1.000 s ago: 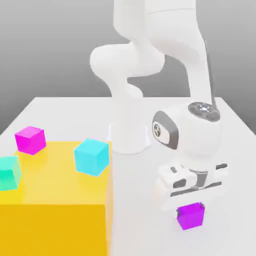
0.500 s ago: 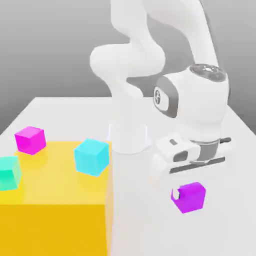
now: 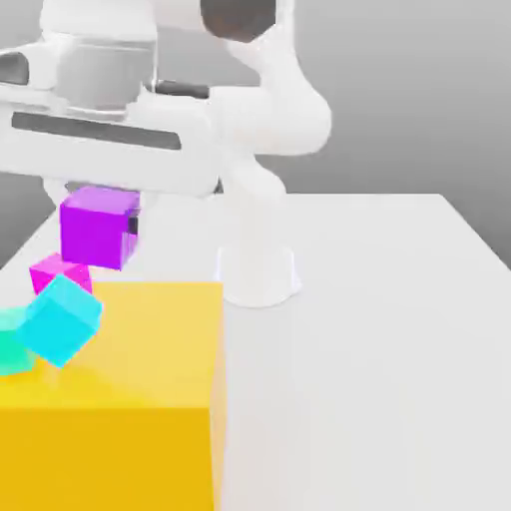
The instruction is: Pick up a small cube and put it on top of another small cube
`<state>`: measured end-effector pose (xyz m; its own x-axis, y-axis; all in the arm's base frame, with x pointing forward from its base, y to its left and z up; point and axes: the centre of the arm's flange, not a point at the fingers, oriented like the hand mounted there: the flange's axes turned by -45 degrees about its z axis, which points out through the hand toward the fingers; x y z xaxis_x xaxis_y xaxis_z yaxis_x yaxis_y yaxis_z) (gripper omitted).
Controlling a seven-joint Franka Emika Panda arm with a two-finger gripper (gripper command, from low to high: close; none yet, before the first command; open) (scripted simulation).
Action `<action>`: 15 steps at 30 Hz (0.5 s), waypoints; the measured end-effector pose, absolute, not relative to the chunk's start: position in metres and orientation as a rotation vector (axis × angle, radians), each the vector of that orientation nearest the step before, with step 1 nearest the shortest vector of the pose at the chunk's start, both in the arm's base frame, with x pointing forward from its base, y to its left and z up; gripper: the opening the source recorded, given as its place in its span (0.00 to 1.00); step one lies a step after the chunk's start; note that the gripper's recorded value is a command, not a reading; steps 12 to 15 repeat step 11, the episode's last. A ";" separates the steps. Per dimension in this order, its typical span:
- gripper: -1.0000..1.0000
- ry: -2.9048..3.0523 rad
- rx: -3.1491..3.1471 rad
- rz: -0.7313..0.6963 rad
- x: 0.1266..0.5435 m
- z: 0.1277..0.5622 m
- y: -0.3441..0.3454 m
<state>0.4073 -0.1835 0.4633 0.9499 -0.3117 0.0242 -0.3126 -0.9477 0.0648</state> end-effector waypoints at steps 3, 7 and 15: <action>0.00 -0.815 3.023 0.006 0.373 0.456 -0.219; 1.00 -0.897 3.016 0.002 0.365 0.404 -0.227; 1.00 -0.897 3.016 0.002 0.365 0.404 -0.227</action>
